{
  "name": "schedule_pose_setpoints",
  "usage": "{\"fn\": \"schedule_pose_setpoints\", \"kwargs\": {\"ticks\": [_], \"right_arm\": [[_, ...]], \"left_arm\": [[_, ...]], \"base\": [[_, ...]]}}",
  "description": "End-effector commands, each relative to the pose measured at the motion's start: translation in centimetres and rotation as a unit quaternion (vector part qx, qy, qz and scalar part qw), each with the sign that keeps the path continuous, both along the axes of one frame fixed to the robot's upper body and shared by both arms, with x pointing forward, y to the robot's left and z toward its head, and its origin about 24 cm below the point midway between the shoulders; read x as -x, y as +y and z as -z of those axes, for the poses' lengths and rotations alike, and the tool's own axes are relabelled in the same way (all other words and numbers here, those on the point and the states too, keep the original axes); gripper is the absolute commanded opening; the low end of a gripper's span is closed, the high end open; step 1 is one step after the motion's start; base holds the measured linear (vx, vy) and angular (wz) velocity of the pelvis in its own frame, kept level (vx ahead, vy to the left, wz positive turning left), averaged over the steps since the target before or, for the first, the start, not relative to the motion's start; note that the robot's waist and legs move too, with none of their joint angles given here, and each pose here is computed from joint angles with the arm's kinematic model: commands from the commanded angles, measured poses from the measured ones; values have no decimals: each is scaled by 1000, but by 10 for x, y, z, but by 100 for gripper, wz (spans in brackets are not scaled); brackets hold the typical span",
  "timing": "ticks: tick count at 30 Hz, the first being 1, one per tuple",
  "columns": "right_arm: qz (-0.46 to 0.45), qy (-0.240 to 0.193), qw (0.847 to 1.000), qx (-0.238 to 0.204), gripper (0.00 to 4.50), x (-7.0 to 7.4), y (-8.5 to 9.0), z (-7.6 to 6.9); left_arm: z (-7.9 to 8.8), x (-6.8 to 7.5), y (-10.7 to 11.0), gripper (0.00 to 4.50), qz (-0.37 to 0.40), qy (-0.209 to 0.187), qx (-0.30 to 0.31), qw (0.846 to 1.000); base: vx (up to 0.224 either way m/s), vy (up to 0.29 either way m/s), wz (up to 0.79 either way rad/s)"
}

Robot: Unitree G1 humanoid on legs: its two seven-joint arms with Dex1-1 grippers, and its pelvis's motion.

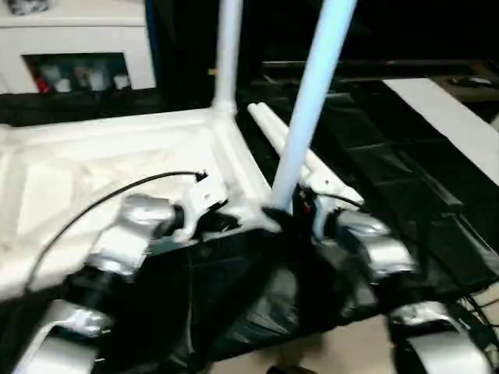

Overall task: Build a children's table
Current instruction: Rotate leg to tighten

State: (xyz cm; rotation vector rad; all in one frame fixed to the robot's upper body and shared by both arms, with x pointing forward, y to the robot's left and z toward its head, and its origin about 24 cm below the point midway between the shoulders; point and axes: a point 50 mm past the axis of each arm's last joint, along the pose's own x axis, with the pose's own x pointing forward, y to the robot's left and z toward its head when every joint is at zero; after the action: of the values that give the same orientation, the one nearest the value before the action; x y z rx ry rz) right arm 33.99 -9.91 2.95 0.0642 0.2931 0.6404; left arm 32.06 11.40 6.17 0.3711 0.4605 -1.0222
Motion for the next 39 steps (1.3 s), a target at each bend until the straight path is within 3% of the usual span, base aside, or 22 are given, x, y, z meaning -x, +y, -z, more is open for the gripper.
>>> {"fn": "schedule_pose_setpoints", "kwargs": {"ticks": [1,4,5,6,10,16,21,22,26,29,38,39], "right_arm": [[-9,20,1000,-12,272,5,36,5],[3,5,1000,-27,272,4,48,1],[6,-2,1000,-30,307,4,50,-1],[15,-11,999,-39,342,1,47,-5],[19,-30,999,-35,363,-4,36,-12],[-21,-70,997,23,427,-8,5,-20],[-105,-82,990,55,427,-3,-10,-25],[-158,-82,982,66,427,0,-15,-27],[-219,-73,970,79,427,4,-20,-30],[-289,-48,953,81,427,9,-20,-30],[-370,3,924,92,351,16,-18,-24],[-376,9,923,75,340,17,-16,-26]], "left_arm": [[0,4,-38,0,29,3,25,999],[0,4,-48,0,29,1,30,999],[0,4,-49,0,30,1,29,999],[-1,3,-49,0,36,-1,27,999],[-2,4,-42,0,47,-5,21,999],[-3,7,-22,0,84,-4,21,996],[-4,10,-9,0,114,1,9,993],[-5,11,-2,0,130,5,2,992],[-6,12,6,0,153,9,-4,988],[-7,15,12,0,183,21,-11,983],[-6,19,18,0,214,40,-22,976],[-7,20,19,0,217,45,-17,975]], "base": [[0,0,0],[0,0,0],[0,0,0],[0,0,0],[0,0,0],[0,0,0],[0,0,0],[0,0,0],[0,0,0],[0,0,0],[0,0,0],[0,0,0]]}}
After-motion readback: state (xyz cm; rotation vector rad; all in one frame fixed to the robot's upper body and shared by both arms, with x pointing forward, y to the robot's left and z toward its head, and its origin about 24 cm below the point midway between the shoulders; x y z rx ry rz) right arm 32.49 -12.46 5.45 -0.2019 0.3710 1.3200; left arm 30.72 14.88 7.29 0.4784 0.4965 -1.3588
